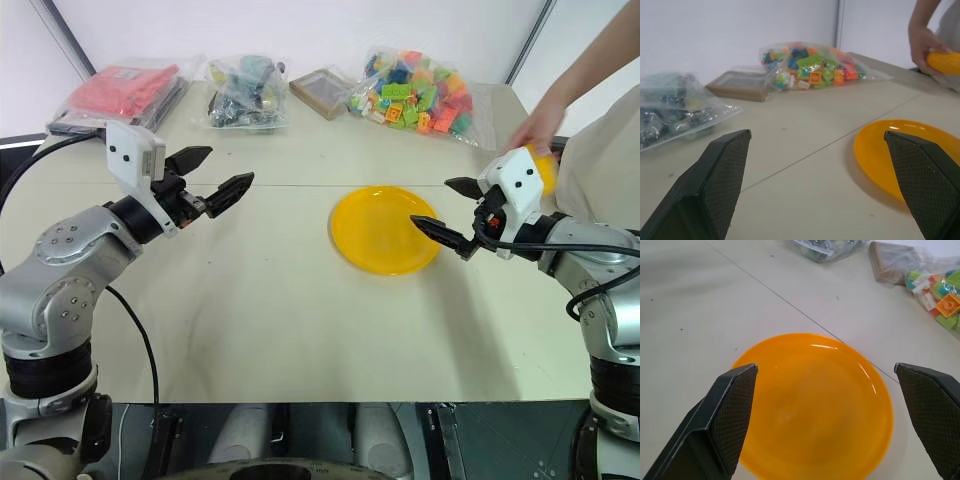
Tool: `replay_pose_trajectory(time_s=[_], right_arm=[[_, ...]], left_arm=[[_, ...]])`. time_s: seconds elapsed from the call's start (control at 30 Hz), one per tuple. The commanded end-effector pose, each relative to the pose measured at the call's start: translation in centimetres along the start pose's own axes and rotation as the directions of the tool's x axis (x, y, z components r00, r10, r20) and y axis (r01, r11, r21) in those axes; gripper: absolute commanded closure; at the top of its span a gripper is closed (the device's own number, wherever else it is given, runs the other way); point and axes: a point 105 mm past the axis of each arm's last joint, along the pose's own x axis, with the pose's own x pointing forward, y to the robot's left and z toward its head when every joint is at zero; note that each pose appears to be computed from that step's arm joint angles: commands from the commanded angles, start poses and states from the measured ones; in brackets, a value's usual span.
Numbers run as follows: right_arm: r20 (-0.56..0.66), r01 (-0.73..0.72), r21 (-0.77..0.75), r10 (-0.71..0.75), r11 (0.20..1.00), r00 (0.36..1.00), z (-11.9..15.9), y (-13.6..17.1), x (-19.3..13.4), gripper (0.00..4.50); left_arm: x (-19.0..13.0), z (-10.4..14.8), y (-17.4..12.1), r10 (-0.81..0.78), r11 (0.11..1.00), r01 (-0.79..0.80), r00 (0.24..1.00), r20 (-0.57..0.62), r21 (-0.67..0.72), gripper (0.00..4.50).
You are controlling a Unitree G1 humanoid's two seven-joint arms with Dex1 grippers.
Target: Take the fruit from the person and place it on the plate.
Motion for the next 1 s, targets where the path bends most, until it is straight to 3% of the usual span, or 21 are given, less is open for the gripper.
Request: replay_pose_trajectory(time_s=[0.03,0.2,0.57,1.0], right_arm=[[0.022,0.017,-0.036,-0.017,0.999,1.0,1.3,-0.4,-0.8,0.0],[0.001,0.009,-0.034,-0.009,0.999,1.0,0.8,-0.6,-1.0,0.0],[-0.017,0.017,-0.056,-0.018,0.998,1.0,1.1,-0.7,-1.4,0.0],[-0.002,0.044,-0.04,-0.044,0.998,0.999,0.9,-0.2,-1.6,0.0]], left_arm=[[0.1,0.5,-0.5,-0.015,1.0,0.015,0.999,0.037,0.011,0.03],[0.5,0.8,-0.3,0.015,0.999,-0.012,0.997,0.071,-0.041,0.03],[1.0,0.0,-1.1,-0.102,0.994,0.104,0.993,0.06,-0.026,0.03],[1.5,0.4,-1.1,-0.136,0.99,0.139,0.987,0.09,-0.025,0.03]])
